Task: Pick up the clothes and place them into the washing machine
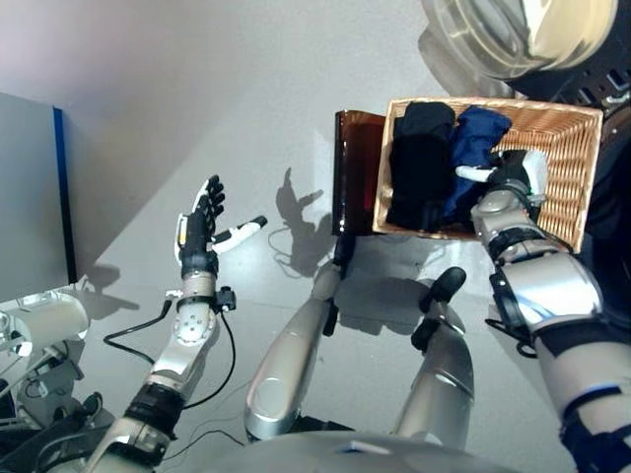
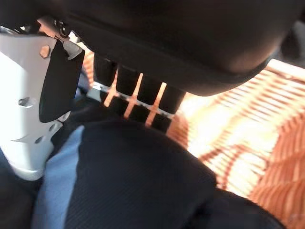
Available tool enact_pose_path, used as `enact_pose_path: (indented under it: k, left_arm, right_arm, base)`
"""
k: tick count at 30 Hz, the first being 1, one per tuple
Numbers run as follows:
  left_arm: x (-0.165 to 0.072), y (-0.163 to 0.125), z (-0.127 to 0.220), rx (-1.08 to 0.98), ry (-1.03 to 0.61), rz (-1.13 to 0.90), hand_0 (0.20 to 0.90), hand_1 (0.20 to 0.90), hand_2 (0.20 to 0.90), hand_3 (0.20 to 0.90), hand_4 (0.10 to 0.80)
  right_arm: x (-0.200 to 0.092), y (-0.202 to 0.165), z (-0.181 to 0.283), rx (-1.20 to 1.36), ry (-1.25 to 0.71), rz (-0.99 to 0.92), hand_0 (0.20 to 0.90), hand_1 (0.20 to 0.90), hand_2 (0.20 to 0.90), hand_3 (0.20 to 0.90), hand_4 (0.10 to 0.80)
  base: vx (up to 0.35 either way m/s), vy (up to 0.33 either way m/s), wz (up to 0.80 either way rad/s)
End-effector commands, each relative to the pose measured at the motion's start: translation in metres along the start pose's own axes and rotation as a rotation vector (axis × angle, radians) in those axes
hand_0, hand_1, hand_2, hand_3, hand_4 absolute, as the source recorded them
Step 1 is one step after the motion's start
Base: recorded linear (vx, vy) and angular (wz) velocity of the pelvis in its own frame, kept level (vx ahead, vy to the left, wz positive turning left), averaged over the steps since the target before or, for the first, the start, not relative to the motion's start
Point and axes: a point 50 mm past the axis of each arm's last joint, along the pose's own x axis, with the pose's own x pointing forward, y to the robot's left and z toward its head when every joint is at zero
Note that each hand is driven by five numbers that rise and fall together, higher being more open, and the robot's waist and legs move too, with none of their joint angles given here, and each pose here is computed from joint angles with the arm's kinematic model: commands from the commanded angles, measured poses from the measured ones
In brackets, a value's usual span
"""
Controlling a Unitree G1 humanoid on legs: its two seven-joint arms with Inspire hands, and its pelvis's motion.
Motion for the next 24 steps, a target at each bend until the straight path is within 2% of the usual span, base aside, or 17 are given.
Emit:
enact_pose_path:
  k: [1,4,8,18,24]
  left_arm:
    - [-0.005,0.014,-0.011,0.108,0.018,0.024,0.900,0.900,0.900,0.900,0.800]
    - [-0.019,0.021,-0.041,0.186,0.143,0.018,0.900,0.900,0.900,0.900,0.800]
    - [-0.028,0.023,-0.060,0.226,0.236,0.030,0.900,0.900,0.900,0.900,0.800]
    - [-0.039,0.019,-0.076,0.238,0.312,0.007,0.900,0.900,0.900,0.900,0.800]
    - [-0.049,0.017,-0.091,0.225,0.395,0.012,0.900,0.900,0.900,0.900,0.800]
  right_arm:
    - [0.004,-0.013,0.024,-0.031,-0.098,-0.053,0.200,0.200,0.200,0.200,0.300]
    - [0.007,-0.020,0.018,-0.020,-0.082,-0.079,0.200,0.200,0.200,0.200,0.300]
    - [0.010,-0.029,0.009,-0.008,-0.057,-0.103,0.200,0.200,0.200,0.200,0.300]
    - [0.017,-0.050,-0.006,0.059,-0.023,-0.166,0.200,0.200,0.200,0.200,0.300]
    - [0.013,-0.040,0.003,0.487,-0.021,-0.134,0.200,0.200,0.200,0.200,0.300]
  base:
    - [0.012,0.013,0.04]
    - [0.007,0.002,-0.05]
    - [0.017,0.003,-0.12]
    - [0.003,0.003,-0.10]
    - [0.006,-0.002,-0.16]
